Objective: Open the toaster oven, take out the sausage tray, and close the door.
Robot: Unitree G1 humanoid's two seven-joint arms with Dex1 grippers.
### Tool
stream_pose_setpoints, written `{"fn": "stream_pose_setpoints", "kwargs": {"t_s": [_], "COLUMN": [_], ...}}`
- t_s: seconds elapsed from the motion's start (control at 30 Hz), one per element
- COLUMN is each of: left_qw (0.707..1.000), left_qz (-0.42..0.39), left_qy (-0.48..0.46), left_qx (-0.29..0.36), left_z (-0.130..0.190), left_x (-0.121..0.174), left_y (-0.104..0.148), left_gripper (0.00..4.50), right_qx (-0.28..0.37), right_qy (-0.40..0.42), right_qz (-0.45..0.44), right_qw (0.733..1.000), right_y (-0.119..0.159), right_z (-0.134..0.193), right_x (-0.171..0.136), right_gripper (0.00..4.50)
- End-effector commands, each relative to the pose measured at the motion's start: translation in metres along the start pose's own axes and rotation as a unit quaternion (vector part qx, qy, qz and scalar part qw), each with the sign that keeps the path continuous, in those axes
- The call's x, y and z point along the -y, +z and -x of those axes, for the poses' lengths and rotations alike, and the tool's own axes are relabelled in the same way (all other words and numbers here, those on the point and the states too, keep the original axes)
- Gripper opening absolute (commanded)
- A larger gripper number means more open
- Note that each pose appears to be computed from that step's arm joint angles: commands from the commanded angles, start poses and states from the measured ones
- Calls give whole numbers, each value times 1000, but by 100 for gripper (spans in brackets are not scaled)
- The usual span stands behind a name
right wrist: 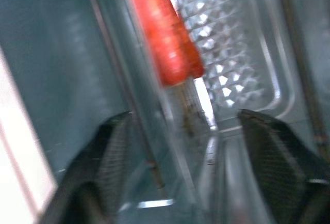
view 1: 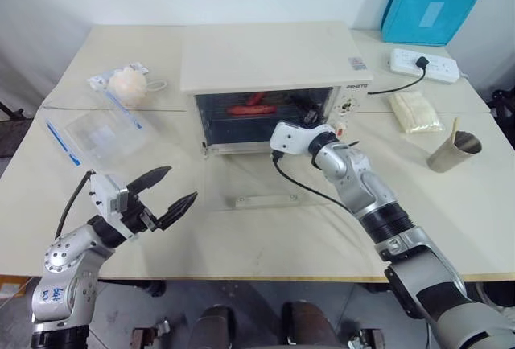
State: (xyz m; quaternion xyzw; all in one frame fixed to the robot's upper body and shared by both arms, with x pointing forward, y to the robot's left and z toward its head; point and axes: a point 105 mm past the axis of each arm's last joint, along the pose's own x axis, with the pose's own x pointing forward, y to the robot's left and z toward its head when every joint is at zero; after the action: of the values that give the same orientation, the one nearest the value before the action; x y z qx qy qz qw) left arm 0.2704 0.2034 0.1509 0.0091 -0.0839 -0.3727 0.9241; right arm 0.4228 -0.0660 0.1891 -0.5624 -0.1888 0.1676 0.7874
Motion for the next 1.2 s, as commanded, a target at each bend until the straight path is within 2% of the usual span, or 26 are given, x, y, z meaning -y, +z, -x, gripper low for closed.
{"fn": "stream_pose_setpoints", "kwargs": {"t_s": [0.03,0.2,0.23,0.43,0.7,0.87,1.17,1.2], "left_qw": [999,998,998,994,992,992,992,992], "left_qz": [-15,-14,-15,-24,-37,-39,-33,-32], "left_qy": [-22,-57,-61,-89,-95,-94,-97,-98], "left_qx": [20,32,32,53,72,77,78,78], "left_z": [-12,-39,-44,-76,-94,-96,-97,-97], "left_x": [3,1,0,-8,-22,-25,-21,-20], "left_y": [13,19,20,34,49,49,44,44], "left_gripper": [450,450,450,450,450,450,450,450], "right_qx": [36,49,49,60,75,85,54,54], "right_qy": [-27,-36,-36,-45,-40,-26,-3,-4], "right_qz": [12,31,32,48,58,54,-1,7], "right_qw": [999,998,998,996,995,995,999,999], "right_y": [20,26,27,30,32,36,25,25], "right_z": [-4,-7,-7,-6,2,13,18,18], "right_x": [12,18,19,28,29,19,8,8], "right_gripper": [190,11,5,5,5,5,5,23]}}
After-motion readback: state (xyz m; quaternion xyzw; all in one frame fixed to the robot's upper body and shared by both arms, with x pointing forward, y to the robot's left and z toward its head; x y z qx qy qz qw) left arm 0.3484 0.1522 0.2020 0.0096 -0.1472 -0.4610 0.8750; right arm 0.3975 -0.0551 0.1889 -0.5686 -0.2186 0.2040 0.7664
